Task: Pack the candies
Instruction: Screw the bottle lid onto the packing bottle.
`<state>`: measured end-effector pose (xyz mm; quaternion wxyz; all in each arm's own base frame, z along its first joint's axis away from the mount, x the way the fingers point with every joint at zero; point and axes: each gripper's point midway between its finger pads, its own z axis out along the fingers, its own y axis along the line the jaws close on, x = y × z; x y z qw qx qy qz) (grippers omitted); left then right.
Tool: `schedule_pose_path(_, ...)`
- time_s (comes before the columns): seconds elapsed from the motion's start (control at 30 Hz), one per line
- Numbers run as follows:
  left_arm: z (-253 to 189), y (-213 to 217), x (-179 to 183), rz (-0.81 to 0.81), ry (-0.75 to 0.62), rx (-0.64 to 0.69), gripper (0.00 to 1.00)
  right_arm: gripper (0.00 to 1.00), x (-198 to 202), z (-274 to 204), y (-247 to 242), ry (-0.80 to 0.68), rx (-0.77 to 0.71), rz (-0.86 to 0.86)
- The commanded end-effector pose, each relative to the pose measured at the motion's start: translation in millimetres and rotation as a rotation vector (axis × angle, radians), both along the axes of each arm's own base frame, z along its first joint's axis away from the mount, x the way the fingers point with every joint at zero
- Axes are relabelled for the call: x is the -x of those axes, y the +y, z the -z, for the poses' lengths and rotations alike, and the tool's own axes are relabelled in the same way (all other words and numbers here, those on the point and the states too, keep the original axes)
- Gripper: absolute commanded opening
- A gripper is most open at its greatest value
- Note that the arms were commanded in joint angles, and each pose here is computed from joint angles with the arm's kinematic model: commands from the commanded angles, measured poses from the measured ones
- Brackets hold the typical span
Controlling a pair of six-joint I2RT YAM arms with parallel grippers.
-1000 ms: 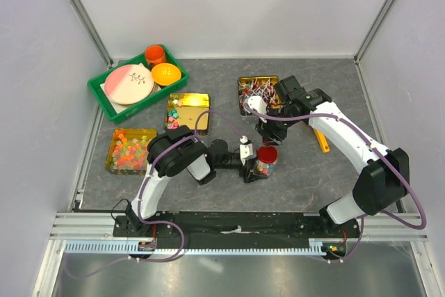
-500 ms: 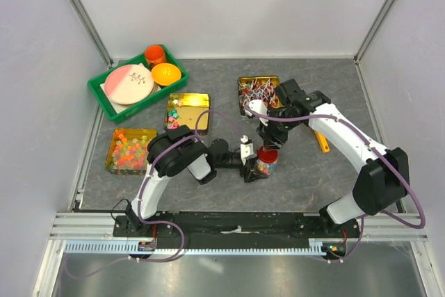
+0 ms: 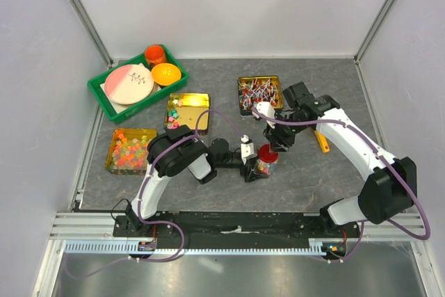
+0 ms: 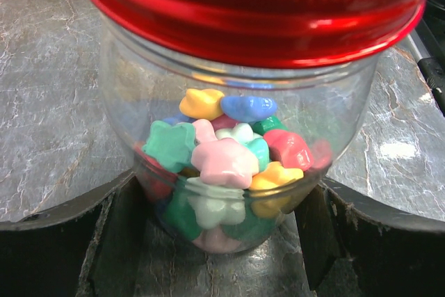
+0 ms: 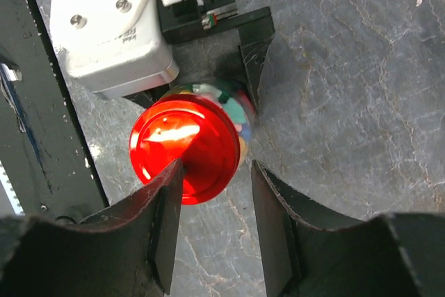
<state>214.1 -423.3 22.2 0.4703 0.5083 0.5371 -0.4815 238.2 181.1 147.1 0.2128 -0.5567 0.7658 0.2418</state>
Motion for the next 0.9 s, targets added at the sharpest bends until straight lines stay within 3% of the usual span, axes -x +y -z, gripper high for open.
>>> schedule_pose_path(0.0, -18, -5, -17, -0.052, -0.061, 0.052, 0.27, 0.5, 15, 3, -12, 0.015, 0.028, -0.007)
schedule_pose_path(0.4, -16, -6, -19, -0.059, -0.058, 0.043, 0.15, 0.5, 37, -13, -23, 0.0, 0.035, -0.009)
schedule_pose_path(0.73, -15, -6, -19, -0.056, -0.053, 0.037, 0.14, 0.53, -10, -46, 23, -0.067, -0.148, -0.019)
schedule_pose_path(0.87, -14, -5, -19, -0.059, -0.057, 0.035, 0.12, 0.54, -26, -37, 38, -0.019, -0.17, -0.04)
